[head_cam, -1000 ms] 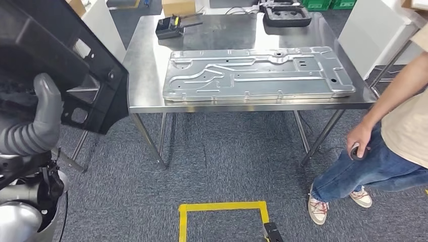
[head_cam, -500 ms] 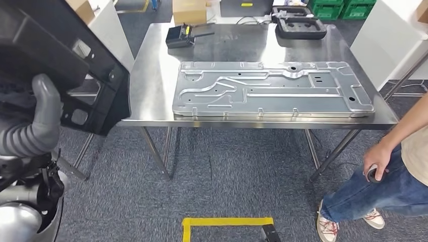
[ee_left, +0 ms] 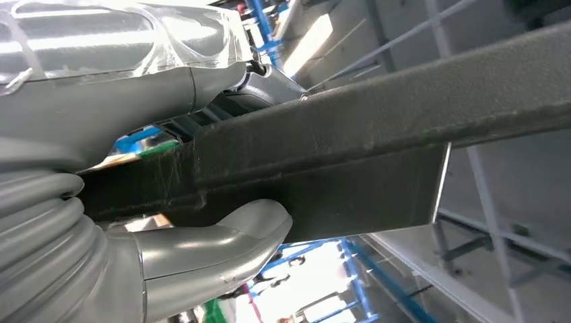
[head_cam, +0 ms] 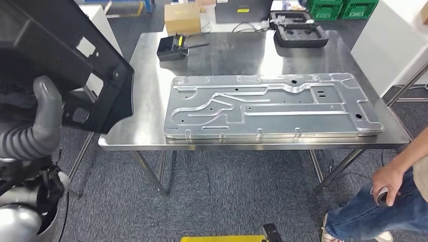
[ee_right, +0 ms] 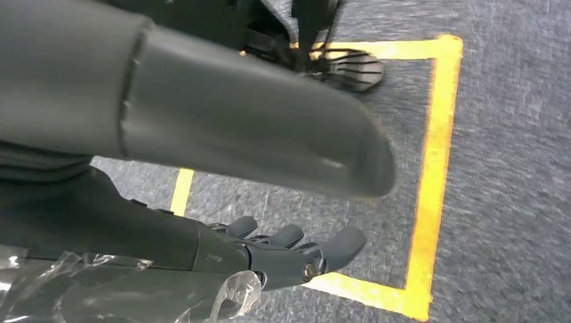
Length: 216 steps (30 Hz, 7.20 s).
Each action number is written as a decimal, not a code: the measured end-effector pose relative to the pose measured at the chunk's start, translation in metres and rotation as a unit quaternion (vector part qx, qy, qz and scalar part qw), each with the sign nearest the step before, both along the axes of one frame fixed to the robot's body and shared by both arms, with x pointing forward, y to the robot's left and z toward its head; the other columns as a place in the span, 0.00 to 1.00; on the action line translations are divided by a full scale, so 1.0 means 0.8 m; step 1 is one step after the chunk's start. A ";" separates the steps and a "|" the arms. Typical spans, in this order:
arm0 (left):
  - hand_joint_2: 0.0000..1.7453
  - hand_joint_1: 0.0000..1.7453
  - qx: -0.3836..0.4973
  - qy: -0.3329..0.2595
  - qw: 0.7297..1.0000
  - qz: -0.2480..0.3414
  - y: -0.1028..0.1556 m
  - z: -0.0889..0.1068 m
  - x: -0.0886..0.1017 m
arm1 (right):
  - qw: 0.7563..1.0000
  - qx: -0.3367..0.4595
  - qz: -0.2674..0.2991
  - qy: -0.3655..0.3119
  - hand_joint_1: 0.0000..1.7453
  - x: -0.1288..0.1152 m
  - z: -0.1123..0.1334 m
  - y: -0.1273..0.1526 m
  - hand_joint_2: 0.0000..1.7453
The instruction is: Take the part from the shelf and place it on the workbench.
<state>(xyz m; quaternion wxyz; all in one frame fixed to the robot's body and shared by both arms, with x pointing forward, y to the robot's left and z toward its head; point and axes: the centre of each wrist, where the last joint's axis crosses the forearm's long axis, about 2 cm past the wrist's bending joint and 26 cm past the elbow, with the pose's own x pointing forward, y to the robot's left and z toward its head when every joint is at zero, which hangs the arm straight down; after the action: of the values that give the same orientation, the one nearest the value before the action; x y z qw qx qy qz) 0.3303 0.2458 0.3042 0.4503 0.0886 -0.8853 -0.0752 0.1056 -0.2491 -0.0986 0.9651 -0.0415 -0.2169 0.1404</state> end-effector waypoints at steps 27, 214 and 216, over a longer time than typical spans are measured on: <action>1.00 1.00 0.509 -0.080 0.837 0.186 -0.110 -0.037 0.048 | 0.993 0.017 0.115 -0.025 0.00 0.060 0.023 0.048 0.00; 1.00 1.00 0.664 0.196 0.719 -0.060 -0.283 -0.153 0.045 | 0.966 0.022 0.251 -0.049 0.00 0.089 0.045 0.105 0.00; 1.00 1.00 0.659 0.209 0.722 -0.033 -0.265 -0.161 0.053 | 0.967 0.020 0.250 -0.048 0.00 0.087 0.044 0.103 0.00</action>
<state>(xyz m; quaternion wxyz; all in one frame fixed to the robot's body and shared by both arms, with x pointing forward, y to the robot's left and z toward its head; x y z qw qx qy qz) 0.3730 0.0335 0.1756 0.4489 0.3161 -0.4986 -0.6708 0.1752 -0.1667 -0.0633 0.8885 0.0269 -0.2691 0.3707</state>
